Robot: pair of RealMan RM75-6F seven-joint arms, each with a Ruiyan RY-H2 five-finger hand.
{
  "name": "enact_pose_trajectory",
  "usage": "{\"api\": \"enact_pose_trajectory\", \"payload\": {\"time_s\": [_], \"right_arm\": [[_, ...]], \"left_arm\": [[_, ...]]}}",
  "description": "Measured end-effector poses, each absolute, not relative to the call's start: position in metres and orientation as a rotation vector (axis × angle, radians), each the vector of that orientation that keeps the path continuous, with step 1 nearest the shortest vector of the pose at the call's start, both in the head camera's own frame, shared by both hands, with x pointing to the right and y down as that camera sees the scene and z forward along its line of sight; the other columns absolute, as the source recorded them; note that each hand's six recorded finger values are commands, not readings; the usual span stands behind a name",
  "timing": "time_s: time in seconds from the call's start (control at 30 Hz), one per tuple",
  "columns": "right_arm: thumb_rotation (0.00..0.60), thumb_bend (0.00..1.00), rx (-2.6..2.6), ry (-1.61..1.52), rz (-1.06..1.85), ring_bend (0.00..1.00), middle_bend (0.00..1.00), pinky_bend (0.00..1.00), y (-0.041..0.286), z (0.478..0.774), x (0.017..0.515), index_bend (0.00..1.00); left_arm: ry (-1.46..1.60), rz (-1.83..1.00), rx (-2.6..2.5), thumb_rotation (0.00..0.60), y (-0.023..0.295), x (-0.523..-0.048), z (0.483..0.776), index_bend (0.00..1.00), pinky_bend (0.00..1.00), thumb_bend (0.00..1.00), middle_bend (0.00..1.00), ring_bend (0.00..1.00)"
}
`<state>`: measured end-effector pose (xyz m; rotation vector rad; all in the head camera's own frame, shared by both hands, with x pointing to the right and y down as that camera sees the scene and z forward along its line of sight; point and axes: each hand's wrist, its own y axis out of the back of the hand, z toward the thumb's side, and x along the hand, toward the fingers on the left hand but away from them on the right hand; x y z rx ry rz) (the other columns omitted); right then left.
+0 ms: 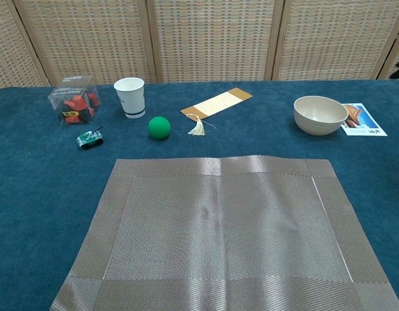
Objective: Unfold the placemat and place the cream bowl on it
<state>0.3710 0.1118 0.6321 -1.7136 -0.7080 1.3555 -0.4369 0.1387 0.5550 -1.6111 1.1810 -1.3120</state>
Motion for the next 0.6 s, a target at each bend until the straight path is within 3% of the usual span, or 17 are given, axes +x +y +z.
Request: {"api": "enact_pose_trajectory", "payload": {"time_s": [0.5,0.6], "right_arm": [[0.600,0.00,-1.692,-0.631,1.515,0.00,0.00,0.00,0.038,0.729,0.317,0.27],[0.600,0.06,-1.673,-0.626,1.545,0.00,0.00,0.00,0.031,0.741,0.313,0.30]], "left_arm": [[1.181,-1.457,-1.587,0.600,0.137,-0.459,0.562,0.00,0.00,0.00,0.00,0.00],[1.179,-1.461,-1.593,0.600,0.136,-0.459,0.564,0.00,0.00,0.00,0.00,0.00]]}}
